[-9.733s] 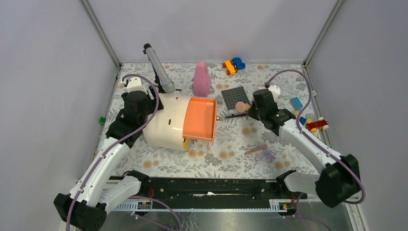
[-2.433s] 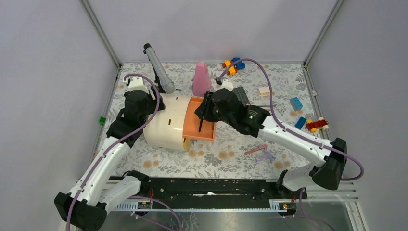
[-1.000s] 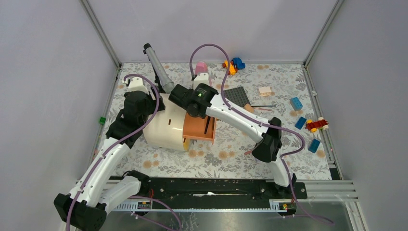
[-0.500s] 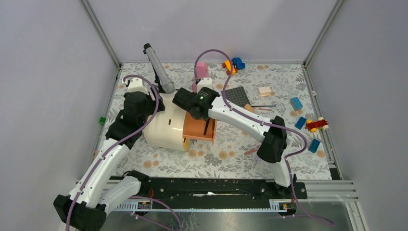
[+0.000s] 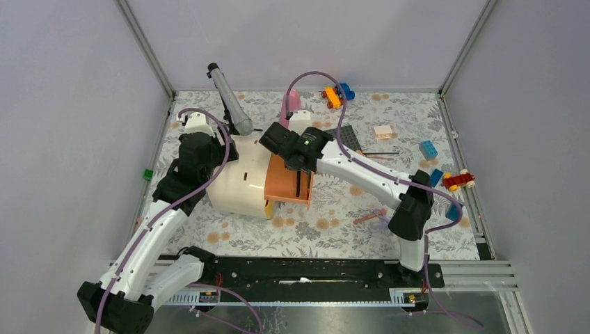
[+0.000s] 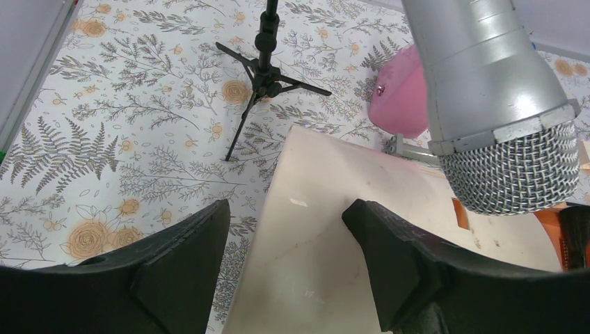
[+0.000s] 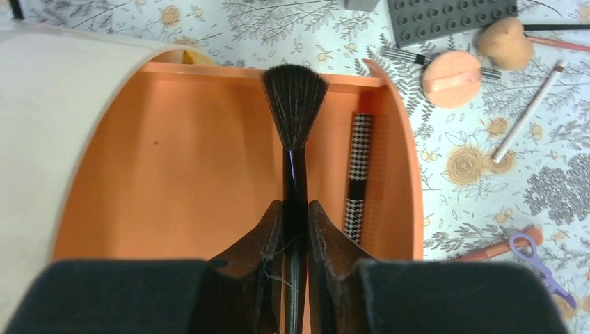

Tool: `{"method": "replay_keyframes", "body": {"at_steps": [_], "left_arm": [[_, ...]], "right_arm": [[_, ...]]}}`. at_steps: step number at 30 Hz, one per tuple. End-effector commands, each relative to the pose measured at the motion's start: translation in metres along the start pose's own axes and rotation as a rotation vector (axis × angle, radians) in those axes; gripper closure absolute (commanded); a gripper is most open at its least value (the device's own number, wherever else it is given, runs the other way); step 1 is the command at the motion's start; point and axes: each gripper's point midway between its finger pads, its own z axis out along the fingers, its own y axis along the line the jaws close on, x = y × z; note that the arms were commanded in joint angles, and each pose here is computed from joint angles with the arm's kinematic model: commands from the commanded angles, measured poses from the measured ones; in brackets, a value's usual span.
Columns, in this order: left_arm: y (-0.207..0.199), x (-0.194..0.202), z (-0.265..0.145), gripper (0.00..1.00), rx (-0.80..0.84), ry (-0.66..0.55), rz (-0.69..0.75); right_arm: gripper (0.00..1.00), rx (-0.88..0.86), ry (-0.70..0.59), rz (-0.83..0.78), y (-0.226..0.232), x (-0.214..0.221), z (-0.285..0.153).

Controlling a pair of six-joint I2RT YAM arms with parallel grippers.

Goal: Organize the makeup
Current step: Place the makeup brush in the drawer.

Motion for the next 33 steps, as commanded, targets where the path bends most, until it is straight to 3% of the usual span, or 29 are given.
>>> {"method": "replay_keyframes", "body": {"at_steps": [1,11,21,29,33], "left_arm": [[0.002,0.004,-0.001,0.25,0.004,0.009,0.017],[0.002,0.004,0.000,0.25,0.002,0.010,0.018],[0.002,0.004,0.000,0.25,-0.001,0.010,0.019],[0.002,0.005,0.000,0.25,0.000,0.012,0.020],[0.002,0.004,0.000,0.25,0.001,0.011,0.019]], "right_arm": [[0.91,-0.134,-0.023,-0.052,0.010,-0.010,-0.019],[0.86,-0.362,-0.019,-0.171,0.030,0.001,-0.033],[0.87,-0.504,0.005,-0.246,0.055,0.010,-0.037],[0.56,-0.497,-0.077,-0.154,0.046,-0.012,-0.052],[0.51,-0.470,-0.138,-0.104,0.030,-0.027,-0.064]]}}
